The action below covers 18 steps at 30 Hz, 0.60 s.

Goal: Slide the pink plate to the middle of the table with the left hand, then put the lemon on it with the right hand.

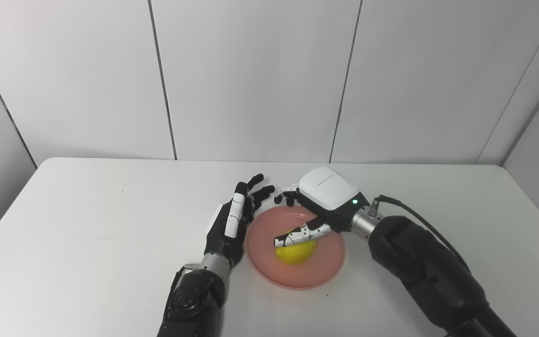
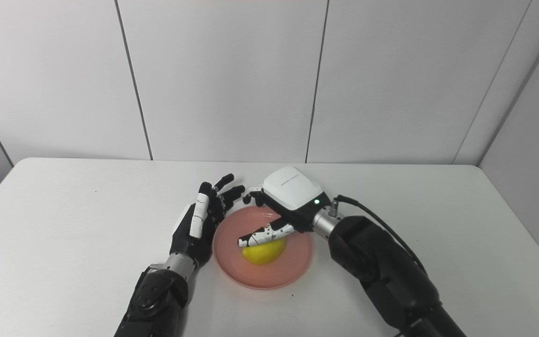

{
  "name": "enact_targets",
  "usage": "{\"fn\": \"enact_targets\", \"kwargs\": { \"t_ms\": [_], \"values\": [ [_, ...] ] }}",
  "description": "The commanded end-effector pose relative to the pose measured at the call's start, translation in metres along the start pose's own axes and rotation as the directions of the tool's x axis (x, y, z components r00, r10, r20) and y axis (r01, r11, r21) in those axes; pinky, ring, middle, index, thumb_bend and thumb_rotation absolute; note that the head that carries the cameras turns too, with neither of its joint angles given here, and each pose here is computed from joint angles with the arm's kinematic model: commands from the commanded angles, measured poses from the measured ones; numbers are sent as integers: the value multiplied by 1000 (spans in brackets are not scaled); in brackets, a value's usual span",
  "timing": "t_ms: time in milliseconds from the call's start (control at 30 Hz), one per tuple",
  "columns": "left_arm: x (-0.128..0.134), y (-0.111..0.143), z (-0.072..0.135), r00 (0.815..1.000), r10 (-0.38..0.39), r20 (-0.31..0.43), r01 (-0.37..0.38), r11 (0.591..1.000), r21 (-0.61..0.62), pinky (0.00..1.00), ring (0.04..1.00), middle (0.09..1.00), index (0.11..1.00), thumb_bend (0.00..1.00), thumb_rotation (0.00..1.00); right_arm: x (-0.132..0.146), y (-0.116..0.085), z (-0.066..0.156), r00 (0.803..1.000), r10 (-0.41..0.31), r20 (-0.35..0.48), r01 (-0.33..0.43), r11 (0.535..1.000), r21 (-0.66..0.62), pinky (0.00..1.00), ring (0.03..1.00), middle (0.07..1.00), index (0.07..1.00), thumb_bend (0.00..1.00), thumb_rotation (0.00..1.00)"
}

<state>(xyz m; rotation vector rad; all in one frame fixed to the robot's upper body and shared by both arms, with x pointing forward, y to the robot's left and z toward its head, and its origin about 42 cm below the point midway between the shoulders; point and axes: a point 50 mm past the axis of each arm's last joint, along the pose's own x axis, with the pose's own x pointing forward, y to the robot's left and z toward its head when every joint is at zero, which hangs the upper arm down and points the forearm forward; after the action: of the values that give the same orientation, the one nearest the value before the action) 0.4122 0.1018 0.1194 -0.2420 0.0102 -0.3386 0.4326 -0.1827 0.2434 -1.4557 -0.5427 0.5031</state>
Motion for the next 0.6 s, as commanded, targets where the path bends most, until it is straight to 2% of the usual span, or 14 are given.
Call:
{"fn": "enact_targets", "kwargs": {
  "t_ms": [0, 67, 167, 367, 400, 433, 567],
  "values": [
    [-21, 14, -37, 984, 70, -164, -75, 997, -22, 1000, 899, 799, 850, 886, 924, 0, -31, -7, 991, -131, 16, 131, 991, 23, 484, 582, 640, 673, 1000, 1000],
    [-21, 15, -37, 984, 80, -160, -84, 996, -19, 1000, 895, 801, 855, 880, 925, -5, -32, -12, 988, -153, -2, 153, 986, 74, 476, 566, 627, 675, 1000, 1000],
    [-21, 15, -36, 984, 110, -142, -112, 994, -11, 959, 864, 785, 837, 864, 917, -13, -31, -20, 983, -178, -48, 184, 968, 173, 505, 601, 659, 688, 1000, 1000],
    [-21, 20, -33, 979, 184, -84, -184, 983, 11, 969, 852, 806, 841, 844, 939, -32, -18, -31, 970, -193, -151, 238, 887, 395, 536, 634, 688, 713, 913, 1000],
    [-21, 22, -32, 977, 201, -75, -200, 980, 14, 971, 852, 809, 847, 842, 943, -35, -13, -33, 964, -190, -187, 256, 850, 460, 539, 637, 689, 714, 907, 1000],
    [-21, 23, -31, 975, 212, -69, -212, 977, 16, 956, 857, 822, 854, 848, 952, -38, -10, -35, 960, -185, -211, 269, 820, 505, 583, 673, 714, 728, 915, 1000],
    [-21, 31, -28, 968, 249, -30, -249, 968, 16, 995, 908, 890, 893, 851, 985, -47, 9, -37, 924, -214, -316, 378, 623, 685, 686, 743, 752, 743, 887, 1000]
  ]
}}
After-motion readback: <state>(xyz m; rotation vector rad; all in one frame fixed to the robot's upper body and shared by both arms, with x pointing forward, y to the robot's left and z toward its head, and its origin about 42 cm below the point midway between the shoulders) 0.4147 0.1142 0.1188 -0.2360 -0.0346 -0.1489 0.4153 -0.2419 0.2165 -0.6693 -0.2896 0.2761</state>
